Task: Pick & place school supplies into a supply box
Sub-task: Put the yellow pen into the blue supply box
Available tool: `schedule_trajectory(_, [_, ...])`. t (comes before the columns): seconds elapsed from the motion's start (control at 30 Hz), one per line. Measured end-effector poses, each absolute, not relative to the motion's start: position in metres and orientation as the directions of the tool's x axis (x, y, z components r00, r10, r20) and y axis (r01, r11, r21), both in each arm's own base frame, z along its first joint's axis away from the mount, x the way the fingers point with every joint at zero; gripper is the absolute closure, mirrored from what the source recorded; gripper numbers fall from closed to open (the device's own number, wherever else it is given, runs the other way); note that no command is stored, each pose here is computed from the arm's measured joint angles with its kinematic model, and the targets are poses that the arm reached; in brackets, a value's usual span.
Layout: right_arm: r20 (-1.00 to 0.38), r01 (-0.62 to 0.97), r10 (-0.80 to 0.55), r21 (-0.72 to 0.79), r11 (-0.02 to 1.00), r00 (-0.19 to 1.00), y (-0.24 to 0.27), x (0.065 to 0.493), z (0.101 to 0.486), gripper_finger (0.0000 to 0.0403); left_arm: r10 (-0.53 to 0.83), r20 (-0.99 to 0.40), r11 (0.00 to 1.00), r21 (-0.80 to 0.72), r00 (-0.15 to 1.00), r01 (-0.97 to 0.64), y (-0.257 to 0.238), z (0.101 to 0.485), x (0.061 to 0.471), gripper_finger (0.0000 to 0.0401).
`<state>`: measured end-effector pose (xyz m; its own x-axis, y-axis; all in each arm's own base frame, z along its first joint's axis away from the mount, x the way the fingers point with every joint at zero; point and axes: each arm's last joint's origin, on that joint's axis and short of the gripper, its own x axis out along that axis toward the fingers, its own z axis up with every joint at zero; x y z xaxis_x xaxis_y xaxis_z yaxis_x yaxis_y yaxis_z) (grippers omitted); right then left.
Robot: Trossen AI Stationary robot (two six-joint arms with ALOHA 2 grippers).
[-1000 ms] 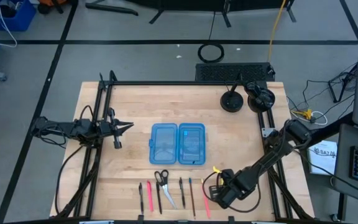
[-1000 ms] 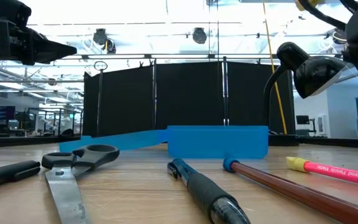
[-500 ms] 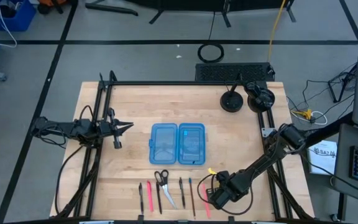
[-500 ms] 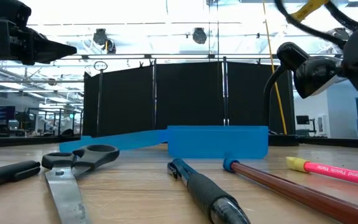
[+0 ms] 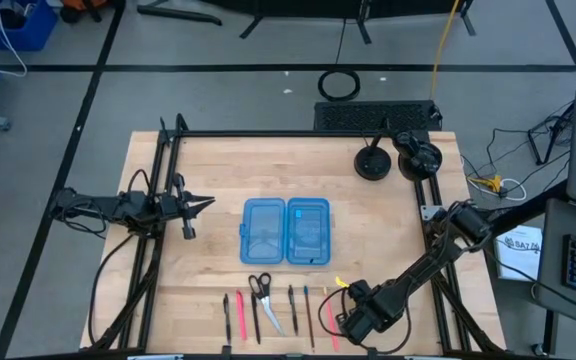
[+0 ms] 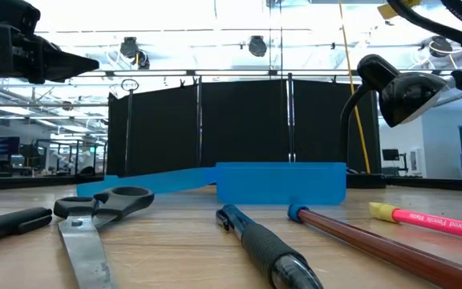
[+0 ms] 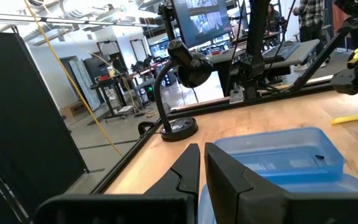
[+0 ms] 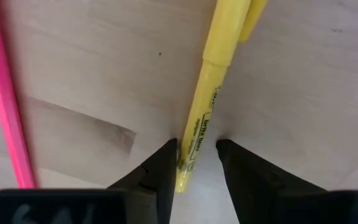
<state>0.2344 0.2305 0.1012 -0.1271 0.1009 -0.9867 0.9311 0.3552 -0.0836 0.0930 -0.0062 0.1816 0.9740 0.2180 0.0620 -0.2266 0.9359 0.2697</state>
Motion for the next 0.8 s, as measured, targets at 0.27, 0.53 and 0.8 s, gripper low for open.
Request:
schedule_trajectory(0.27, [-0.988,0.933,0.099,-0.080,0.352,-0.122,0.228,0.232,0.098,0.0381,0.217,0.062,0.940,0.258,0.974,-0.226,-0.006,0.182,0.093,0.0370])
schedule_trajectory(0.53, [-0.987,0.933,0.110,-0.071,0.352,-0.116,0.228,0.232,0.099,0.0381,0.217,0.065,0.940,0.254,0.974,-0.227,-0.006,0.182,0.093,0.0370])
schedule_trajectory(0.8, [-0.993,0.945,0.101,0.083,0.317,0.053,0.226,0.234,0.126,0.0388,0.217,0.068,0.942,0.246,0.974,-0.227,-0.006,0.182,0.093,0.0370])
